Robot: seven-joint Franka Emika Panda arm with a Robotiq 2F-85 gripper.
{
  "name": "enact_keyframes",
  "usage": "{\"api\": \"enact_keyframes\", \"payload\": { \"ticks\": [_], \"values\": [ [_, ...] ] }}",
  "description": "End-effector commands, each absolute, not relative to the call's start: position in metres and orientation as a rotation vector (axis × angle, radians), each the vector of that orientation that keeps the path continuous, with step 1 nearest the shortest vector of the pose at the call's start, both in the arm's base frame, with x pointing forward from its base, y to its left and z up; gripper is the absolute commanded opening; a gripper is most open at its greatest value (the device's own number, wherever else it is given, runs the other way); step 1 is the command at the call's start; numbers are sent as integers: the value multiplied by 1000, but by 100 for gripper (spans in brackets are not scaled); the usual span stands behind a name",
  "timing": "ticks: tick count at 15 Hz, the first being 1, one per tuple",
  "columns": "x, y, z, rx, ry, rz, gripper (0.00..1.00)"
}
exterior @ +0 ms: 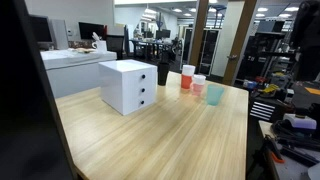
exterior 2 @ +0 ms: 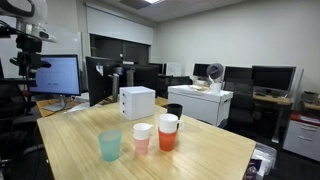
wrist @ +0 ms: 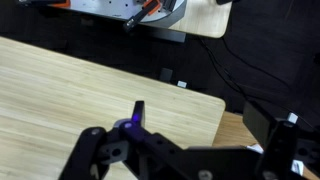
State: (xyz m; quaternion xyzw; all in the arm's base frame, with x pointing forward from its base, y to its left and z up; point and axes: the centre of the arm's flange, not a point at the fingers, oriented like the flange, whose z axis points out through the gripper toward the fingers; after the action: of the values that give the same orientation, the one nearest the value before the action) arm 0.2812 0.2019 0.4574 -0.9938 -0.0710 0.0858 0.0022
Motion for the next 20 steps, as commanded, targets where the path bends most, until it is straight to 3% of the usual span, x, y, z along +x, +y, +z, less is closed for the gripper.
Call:
{"api": "enact_keyframes", "payload": {
  "ticks": [1,8,20],
  "values": [
    [281,202,457,-3118,-223,269,100],
    [281,202,457,-3118,-223,269,100],
    [304,128,445,-3126,-14,224,100]
  ]
}}
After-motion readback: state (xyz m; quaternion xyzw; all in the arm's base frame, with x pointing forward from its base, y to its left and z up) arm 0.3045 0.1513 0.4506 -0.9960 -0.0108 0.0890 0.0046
